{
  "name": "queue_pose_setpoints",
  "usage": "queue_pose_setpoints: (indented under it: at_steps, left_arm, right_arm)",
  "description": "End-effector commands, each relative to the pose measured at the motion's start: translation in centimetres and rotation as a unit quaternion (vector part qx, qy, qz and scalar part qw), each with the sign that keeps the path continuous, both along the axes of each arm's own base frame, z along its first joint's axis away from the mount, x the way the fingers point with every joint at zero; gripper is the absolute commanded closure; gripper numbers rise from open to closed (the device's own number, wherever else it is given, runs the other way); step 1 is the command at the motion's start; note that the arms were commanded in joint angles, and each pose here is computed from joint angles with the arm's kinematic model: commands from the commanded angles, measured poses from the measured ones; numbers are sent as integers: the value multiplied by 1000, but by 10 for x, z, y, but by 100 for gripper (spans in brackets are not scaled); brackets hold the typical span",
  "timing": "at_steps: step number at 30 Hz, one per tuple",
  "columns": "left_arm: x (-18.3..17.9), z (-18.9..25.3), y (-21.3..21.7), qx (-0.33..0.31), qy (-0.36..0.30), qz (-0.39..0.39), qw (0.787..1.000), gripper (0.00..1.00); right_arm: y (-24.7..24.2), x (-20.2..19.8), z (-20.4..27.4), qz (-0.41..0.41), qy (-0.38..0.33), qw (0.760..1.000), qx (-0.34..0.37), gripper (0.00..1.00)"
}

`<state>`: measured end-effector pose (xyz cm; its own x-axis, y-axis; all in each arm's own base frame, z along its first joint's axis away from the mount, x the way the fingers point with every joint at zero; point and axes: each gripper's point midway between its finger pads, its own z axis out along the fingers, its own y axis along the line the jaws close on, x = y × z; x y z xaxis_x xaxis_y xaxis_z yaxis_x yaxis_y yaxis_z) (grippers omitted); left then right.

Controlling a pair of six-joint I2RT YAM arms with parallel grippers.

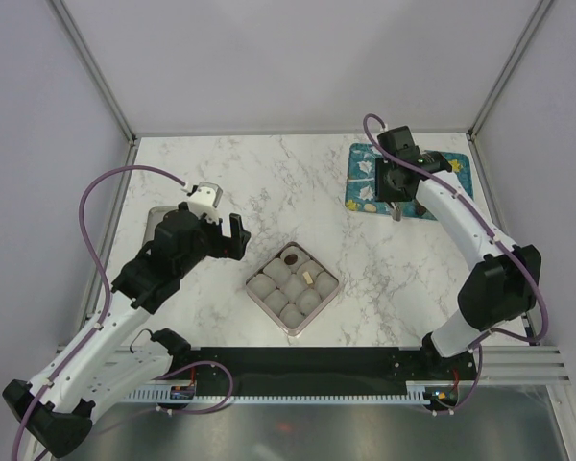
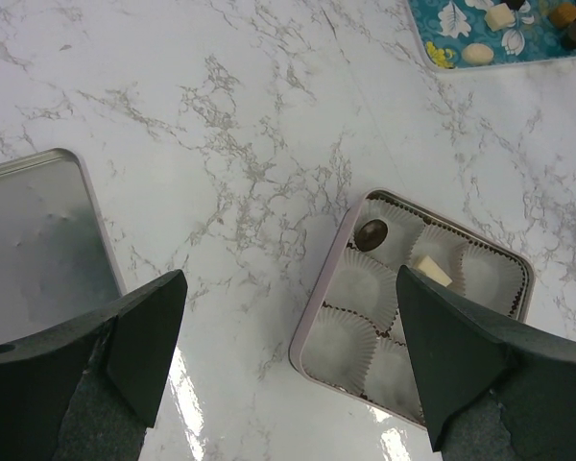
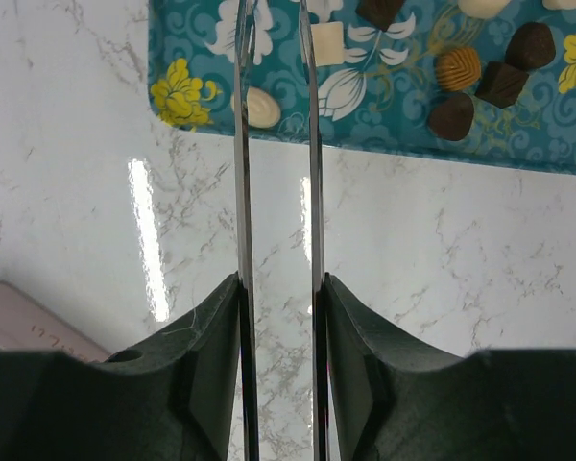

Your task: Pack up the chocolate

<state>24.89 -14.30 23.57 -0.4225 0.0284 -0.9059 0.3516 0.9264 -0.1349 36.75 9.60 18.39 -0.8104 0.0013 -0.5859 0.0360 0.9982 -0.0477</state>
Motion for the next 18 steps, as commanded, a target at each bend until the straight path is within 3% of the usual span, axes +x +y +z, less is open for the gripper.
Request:
queue_pose_setpoints:
  at_steps: [1, 18]
  left_arm:
    - [2, 16, -5, -17, -17, -6, 1000, 2]
    - [2, 13, -6, -16, -11, -8, 1000, 2]
  right_arm:
    - [-10, 22, 3, -11, -21, 1000, 18, 55]
    - [-36, 27, -47, -46, 28, 998, 36, 50]
